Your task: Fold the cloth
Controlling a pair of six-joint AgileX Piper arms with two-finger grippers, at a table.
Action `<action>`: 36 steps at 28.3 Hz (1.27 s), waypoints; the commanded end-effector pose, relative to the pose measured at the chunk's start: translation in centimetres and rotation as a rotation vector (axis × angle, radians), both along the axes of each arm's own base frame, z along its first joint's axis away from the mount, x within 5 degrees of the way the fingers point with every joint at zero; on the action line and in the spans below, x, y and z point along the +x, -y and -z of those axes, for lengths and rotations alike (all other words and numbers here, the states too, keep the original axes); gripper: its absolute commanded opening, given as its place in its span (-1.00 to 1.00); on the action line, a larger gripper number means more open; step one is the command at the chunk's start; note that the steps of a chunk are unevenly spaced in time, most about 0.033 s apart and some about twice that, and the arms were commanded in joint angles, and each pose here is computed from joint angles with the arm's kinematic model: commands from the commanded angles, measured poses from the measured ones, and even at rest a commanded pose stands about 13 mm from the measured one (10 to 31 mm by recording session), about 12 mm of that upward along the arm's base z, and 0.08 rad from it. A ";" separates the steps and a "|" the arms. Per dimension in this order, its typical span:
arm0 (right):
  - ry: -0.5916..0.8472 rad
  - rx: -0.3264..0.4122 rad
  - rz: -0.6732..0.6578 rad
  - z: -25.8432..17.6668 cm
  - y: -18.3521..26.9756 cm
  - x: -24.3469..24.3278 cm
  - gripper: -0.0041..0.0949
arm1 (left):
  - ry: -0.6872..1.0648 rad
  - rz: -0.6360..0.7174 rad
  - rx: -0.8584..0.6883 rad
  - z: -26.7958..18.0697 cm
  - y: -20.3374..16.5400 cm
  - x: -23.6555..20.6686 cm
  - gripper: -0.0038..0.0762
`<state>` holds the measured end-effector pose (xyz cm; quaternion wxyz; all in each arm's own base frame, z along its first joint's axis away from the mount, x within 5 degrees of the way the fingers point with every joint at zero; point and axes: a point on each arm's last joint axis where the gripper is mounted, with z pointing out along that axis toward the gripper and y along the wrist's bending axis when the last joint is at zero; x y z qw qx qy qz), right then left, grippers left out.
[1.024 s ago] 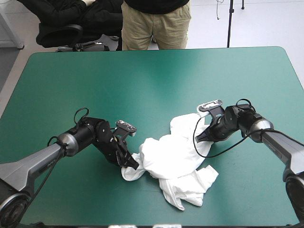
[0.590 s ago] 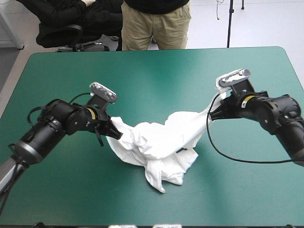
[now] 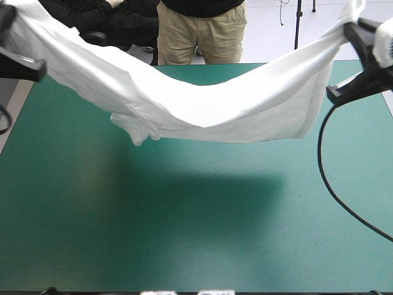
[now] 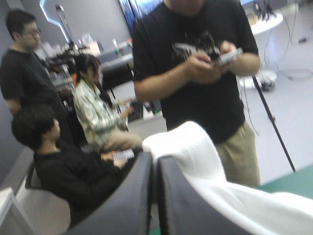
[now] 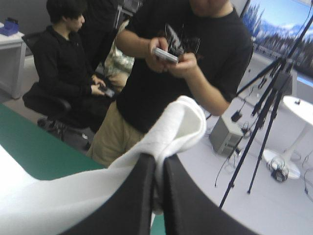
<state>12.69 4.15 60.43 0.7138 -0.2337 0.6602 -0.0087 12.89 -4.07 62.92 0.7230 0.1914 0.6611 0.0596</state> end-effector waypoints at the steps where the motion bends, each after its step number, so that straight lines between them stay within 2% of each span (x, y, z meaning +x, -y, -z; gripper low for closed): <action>1: 0.201 0.036 -0.018 -3.8 1.2 -4.6 -0.95 | 0.280 0.014 -0.057 -4.1 -2.3 -4.6 -0.95; 2: 0.228 0.038 -0.019 -4.7 1.7 -6.3 -0.95 | 0.364 0.027 -0.082 -5.3 -3.2 -6.5 -0.95; 5: 0.222 0.032 -0.019 -5.2 2.2 -8.2 -0.94 | 0.439 0.062 -0.121 -6.4 -4.3 -9.1 -0.95; 7: 0.182 0.027 -0.023 -4.9 2.3 -8.4 -0.94 | 0.401 0.064 -0.120 -6.1 -4.4 -9.2 -0.95; 10: 0.044 0.016 -0.029 -3.6 1.8 -7.1 -0.94 | 0.225 0.051 -0.094 -4.5 -3.9 -7.8 -0.95; 13: -0.139 -0.003 -0.031 -1.4 1.0 -4.4 -0.94 | -0.004 -0.012 -0.045 -2.0 -2.5 -4.2 -0.95; 17: -0.382 -0.021 -0.030 3.1 -0.6 0.5 -0.94 | -0.335 -0.093 0.062 3.6 0.3 1.8 -0.95; 20: -0.546 -0.038 -0.015 7.5 -1.6 4.2 -0.94 | -0.473 -0.124 0.143 8.2 2.4 5.9 -0.95; 28: -0.757 -0.068 0.035 17.6 -3.7 13.0 -0.95 | -0.619 -0.217 0.234 18.7 5.9 13.8 -0.95; 32: -0.813 -0.040 0.079 20.7 -3.2 17.7 -0.95 | -0.615 -0.264 0.181 20.6 4.9 17.5 -0.95; 36: -0.832 -0.002 0.083 22.5 -2.2 22.0 -0.95 | -0.623 -0.280 0.054 22.5 2.3 21.0 -0.95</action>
